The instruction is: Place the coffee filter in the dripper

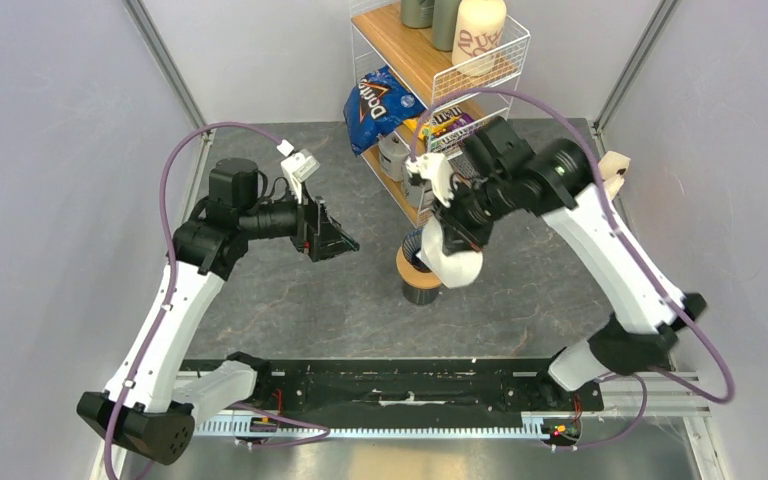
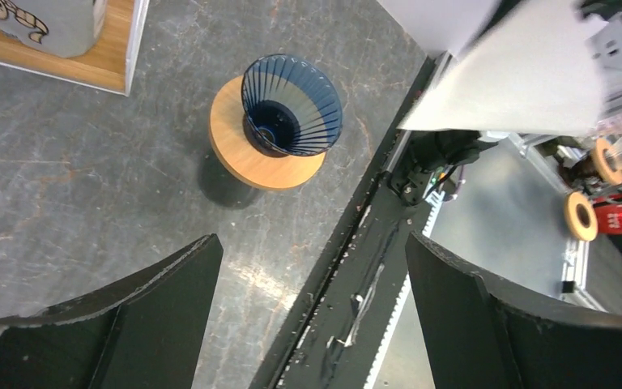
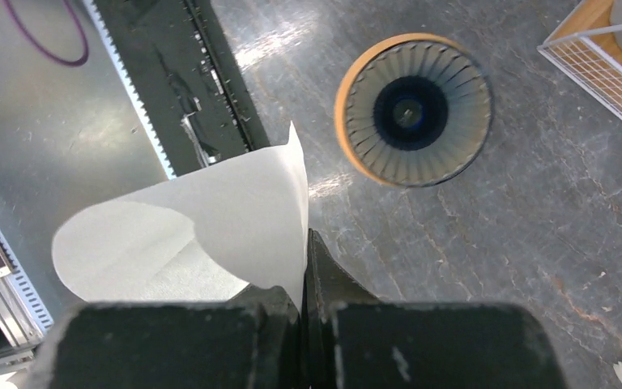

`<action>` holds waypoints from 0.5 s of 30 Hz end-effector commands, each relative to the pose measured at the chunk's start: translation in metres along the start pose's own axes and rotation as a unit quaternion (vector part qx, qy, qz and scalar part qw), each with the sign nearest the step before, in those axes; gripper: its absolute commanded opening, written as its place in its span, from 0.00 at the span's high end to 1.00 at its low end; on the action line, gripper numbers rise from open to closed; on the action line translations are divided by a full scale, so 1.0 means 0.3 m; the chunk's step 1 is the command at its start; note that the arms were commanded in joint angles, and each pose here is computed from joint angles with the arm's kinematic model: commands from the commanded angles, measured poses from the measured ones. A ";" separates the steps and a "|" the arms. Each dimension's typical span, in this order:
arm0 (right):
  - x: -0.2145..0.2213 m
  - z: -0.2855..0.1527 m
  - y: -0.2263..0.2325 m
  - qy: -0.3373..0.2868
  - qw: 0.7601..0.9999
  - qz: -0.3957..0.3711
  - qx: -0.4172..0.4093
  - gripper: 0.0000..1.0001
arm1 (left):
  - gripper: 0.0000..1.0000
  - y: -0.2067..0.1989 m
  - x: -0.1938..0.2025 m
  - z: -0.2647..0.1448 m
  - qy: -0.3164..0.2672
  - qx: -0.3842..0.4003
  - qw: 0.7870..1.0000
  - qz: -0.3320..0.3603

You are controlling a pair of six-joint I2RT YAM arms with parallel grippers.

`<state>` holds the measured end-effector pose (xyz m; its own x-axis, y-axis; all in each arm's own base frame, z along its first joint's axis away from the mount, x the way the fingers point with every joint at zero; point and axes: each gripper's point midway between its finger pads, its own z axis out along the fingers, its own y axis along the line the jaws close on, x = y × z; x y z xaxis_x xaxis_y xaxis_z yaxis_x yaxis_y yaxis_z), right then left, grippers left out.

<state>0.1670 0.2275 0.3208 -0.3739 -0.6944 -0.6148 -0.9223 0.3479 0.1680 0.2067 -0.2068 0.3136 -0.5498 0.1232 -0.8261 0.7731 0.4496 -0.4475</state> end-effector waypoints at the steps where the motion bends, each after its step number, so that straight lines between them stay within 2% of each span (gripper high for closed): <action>1: 0.035 0.004 -0.039 0.074 0.996 0.049 0.002 1.00 | 0.08 -0.065 -0.053 -0.030 -0.047 0.020 0.998 -0.021; 7: 0.061 0.096 -0.142 0.145 0.987 0.061 0.029 0.99 | 0.07 -0.085 -0.049 -0.054 -0.064 0.013 0.998 -0.021; 11: 0.075 0.139 -0.167 0.177 0.982 0.069 0.022 0.94 | 0.07 -0.102 -0.058 -0.063 -0.069 0.018 0.997 -0.028; 15: 0.100 0.177 -0.198 0.204 0.976 0.071 0.027 0.94 | 0.06 -0.108 -0.060 -0.065 -0.071 0.021 0.997 -0.030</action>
<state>0.2406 0.2515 0.2561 -0.4831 -0.7806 -0.3966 -0.8737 0.4595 0.1599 0.1871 -0.2044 0.3399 -0.5444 0.0027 -0.8388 0.7552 0.4369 -0.4887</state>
